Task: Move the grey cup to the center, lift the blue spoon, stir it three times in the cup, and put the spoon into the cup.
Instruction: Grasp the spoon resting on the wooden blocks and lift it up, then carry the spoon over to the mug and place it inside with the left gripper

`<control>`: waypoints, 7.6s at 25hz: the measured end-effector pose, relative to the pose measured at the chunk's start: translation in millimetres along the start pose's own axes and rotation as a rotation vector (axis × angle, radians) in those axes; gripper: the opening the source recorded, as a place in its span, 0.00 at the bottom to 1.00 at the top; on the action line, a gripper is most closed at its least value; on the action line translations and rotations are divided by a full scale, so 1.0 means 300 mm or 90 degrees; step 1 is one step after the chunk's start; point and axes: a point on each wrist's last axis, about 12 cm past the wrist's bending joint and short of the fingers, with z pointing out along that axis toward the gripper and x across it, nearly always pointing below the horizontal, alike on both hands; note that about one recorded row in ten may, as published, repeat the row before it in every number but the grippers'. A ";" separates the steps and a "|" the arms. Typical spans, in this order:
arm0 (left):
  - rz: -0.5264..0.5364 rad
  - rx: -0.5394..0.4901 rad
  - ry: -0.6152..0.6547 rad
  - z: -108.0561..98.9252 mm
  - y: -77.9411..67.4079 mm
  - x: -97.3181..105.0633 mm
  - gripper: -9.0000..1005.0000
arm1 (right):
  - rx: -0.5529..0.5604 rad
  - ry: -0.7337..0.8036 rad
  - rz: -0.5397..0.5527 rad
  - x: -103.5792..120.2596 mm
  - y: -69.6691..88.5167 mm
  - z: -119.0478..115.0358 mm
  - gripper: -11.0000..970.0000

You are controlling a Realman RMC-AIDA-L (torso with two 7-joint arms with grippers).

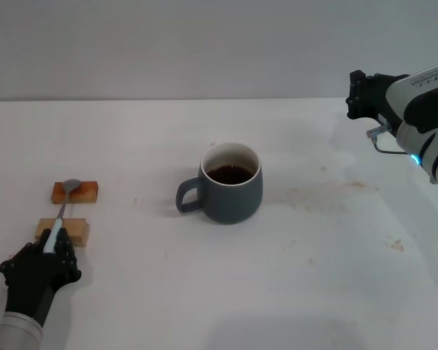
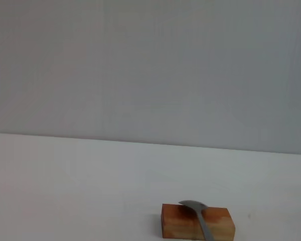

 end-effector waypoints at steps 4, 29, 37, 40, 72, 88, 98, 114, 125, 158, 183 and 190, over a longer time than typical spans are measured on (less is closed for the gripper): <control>0.000 0.000 -0.001 0.003 0.000 -0.002 0.19 | 0.000 0.000 0.001 -0.001 0.002 0.001 0.01; -0.001 0.023 -0.010 0.001 -0.014 -0.063 0.19 | 0.007 0.007 0.007 0.005 -0.004 0.000 0.01; -0.004 0.048 -0.023 0.003 -0.013 -0.165 0.19 | 0.007 0.007 0.007 0.004 -0.004 0.000 0.01; -0.005 0.060 -0.015 0.006 -0.013 -0.187 0.19 | 0.007 0.009 0.007 0.007 -0.005 -0.001 0.01; 0.140 0.222 -0.011 -0.006 0.006 -0.715 0.17 | 0.030 0.014 0.029 0.023 -0.029 -0.011 0.01; 0.147 0.226 -0.022 -0.002 0.002 -0.740 0.15 | 0.030 0.012 0.033 0.022 -0.028 -0.010 0.01; 0.151 0.272 -0.033 0.013 -0.067 -0.753 0.15 | 0.035 0.014 0.035 0.025 -0.034 -0.011 0.01; 0.168 0.371 -0.086 0.025 -0.232 -0.811 0.15 | 0.063 0.056 0.044 0.100 -0.071 -0.042 0.01; 0.172 0.411 -0.107 0.067 -0.331 -0.792 0.15 | 0.090 0.087 0.036 0.176 -0.105 -0.096 0.01; 0.140 0.391 -0.100 0.214 -0.437 -0.606 0.15 | 0.265 -0.007 -0.079 -0.038 -0.316 -0.404 0.01; 0.101 0.330 -0.086 0.281 -0.412 -0.450 0.15 | 0.256 -0.037 -0.156 -0.119 -0.268 -0.482 0.01; 0.097 0.325 -0.083 0.277 -0.409 -0.418 0.15 | 0.259 -0.040 -0.158 -0.120 -0.273 -0.484 0.01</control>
